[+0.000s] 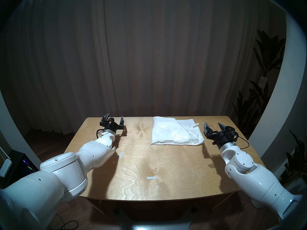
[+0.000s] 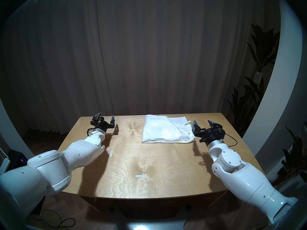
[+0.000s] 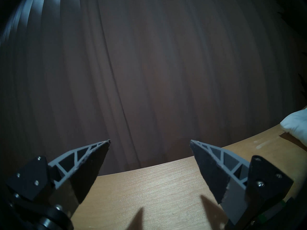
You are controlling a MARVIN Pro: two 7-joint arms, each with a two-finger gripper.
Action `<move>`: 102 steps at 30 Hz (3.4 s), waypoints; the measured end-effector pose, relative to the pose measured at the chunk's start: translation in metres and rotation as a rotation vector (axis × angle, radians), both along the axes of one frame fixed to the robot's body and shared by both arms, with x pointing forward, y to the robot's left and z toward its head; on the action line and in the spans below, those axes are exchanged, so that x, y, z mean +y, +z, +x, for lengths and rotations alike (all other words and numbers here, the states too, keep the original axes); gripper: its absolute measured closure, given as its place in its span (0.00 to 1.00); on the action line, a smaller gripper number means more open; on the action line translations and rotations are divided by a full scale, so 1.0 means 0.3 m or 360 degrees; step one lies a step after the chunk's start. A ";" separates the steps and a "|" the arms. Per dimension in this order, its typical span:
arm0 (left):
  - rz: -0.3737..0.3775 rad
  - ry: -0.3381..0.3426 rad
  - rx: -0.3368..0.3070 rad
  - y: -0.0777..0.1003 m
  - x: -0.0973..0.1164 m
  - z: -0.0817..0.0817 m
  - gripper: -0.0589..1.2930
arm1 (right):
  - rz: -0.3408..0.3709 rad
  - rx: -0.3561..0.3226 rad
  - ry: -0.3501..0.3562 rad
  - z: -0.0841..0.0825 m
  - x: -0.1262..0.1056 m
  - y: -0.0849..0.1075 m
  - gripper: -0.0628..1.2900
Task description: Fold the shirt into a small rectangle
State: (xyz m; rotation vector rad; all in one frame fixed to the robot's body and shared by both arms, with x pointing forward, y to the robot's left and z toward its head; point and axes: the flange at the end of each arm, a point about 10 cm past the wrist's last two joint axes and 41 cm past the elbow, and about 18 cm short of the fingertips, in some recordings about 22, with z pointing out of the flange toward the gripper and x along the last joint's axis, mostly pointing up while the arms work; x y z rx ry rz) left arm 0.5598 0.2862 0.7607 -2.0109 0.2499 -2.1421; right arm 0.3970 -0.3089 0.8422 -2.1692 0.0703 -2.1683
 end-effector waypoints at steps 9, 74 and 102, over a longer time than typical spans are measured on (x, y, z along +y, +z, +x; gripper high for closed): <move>-0.0033 -0.0077 -0.0018 -0.007 0.007 -0.019 0.06 | 0.0013 0.0058 -0.0039 0.035 -0.037 -0.016 0.05; -0.0429 -0.0466 -0.0223 0.142 0.014 -0.105 0.06 | 0.0203 0.0326 0.0027 0.252 -0.033 -0.041 0.05; -0.0736 -0.0527 -0.0120 0.136 0.003 -0.270 0.06 | 0.0111 0.0304 0.0126 0.313 -0.031 -0.033 0.05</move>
